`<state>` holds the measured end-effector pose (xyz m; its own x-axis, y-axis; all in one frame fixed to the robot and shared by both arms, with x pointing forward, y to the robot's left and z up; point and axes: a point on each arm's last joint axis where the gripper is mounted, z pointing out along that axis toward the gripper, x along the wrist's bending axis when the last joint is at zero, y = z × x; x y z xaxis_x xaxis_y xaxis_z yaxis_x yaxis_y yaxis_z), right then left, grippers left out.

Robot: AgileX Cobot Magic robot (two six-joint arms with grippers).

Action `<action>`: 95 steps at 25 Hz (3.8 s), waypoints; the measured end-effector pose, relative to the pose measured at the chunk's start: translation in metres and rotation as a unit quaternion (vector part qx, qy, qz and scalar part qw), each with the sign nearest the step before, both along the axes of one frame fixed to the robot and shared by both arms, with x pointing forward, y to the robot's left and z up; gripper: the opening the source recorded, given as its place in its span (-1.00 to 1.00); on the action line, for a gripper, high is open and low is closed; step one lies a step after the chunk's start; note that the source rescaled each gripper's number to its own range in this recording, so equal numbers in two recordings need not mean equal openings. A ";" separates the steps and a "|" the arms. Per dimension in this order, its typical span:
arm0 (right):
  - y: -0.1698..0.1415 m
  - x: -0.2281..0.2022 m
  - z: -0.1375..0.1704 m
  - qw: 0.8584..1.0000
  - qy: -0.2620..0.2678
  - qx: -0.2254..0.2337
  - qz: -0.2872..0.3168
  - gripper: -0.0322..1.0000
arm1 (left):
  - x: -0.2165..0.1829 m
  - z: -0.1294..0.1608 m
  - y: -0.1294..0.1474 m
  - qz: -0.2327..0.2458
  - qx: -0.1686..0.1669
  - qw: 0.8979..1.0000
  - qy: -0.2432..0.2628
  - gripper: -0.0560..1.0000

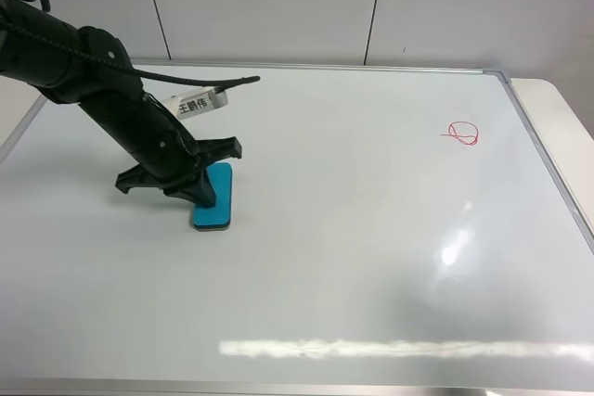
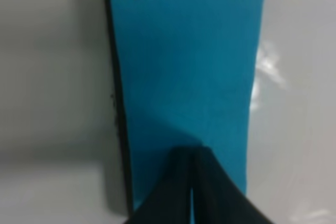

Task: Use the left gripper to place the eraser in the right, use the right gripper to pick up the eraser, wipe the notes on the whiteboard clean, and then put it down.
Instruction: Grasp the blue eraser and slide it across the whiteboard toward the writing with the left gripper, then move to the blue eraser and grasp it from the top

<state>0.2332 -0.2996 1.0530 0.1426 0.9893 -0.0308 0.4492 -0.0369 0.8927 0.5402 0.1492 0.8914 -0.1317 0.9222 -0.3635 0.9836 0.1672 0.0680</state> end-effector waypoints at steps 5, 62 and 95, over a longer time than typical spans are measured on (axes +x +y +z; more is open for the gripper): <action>0.000 0.000 0.000 1.000 0.000 0.000 0.000 1.00 | -0.014 -0.016 -0.042 0.026 -0.043 0.998 0.035 -0.89; 0.000 0.000 0.000 1.000 0.000 0.000 0.000 1.00 | -0.029 0.159 0.058 -0.211 0.113 0.872 -0.426 -0.35; 0.000 0.000 0.000 1.000 0.000 0.000 0.000 1.00 | -0.304 0.179 0.135 0.017 0.128 0.821 -0.556 0.99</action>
